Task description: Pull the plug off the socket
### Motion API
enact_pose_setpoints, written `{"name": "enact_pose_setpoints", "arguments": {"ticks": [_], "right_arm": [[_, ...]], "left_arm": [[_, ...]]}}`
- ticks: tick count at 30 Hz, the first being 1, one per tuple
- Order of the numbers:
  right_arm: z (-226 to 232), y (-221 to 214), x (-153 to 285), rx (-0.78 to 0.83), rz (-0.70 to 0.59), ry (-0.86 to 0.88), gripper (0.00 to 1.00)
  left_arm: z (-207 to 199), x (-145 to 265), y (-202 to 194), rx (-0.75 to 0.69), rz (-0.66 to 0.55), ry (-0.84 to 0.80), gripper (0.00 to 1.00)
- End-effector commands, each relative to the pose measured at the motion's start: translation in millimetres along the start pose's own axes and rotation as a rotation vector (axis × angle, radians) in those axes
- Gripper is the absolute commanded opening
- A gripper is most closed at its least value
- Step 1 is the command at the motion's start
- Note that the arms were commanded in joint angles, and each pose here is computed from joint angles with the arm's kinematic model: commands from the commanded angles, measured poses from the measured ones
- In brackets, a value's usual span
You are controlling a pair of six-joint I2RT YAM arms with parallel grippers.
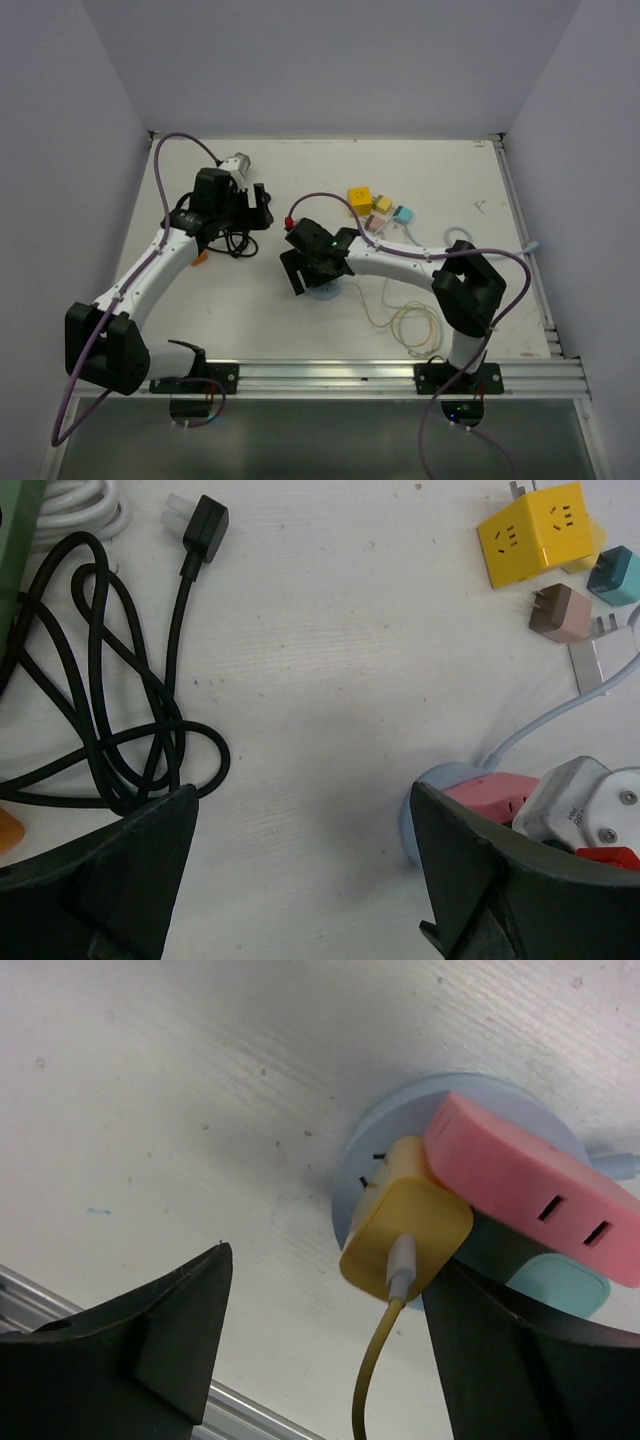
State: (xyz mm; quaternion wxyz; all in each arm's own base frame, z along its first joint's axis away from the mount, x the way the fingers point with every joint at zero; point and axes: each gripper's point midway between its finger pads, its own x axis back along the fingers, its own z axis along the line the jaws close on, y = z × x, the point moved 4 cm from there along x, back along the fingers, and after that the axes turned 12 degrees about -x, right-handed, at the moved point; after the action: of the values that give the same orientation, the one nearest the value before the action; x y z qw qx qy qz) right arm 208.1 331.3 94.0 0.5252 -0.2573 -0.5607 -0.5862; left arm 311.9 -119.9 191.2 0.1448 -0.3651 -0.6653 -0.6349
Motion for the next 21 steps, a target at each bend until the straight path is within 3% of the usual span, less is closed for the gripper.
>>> {"name": "enact_pose_setpoints", "arguments": {"ticks": [1, 3, 8, 17, 21], "right_arm": [[26.8, 25.6, 30.0, 0.049, -0.056, 0.140, 0.79], [26.1, 27.4, 38.8, 0.061, -0.062, 0.139, 0.88], [21.4, 40.9, 73.7, 0.081, -0.149, 0.126, 0.91], [-2.3, 60.6, 111.6, 0.000, -0.308, -0.012, 0.82], [-16.5, 61.7, 108.0, -0.089, -0.311, -0.097, 0.79]], "left_arm": [[-1.8, 8.0, 2.7, 0.017, -0.027, -0.004, 0.91], [-3.7, 8.0, 4.3, 0.014, -0.032, -0.015, 0.91], [-12.0, 12.3, 11.8, -0.003, -0.076, -0.076, 0.91], [-22.9, 24.2, 28.2, -0.032, -0.170, -0.149, 0.90], [-31.3, 31.9, 33.0, -0.066, -0.209, -0.212, 0.90]]}}
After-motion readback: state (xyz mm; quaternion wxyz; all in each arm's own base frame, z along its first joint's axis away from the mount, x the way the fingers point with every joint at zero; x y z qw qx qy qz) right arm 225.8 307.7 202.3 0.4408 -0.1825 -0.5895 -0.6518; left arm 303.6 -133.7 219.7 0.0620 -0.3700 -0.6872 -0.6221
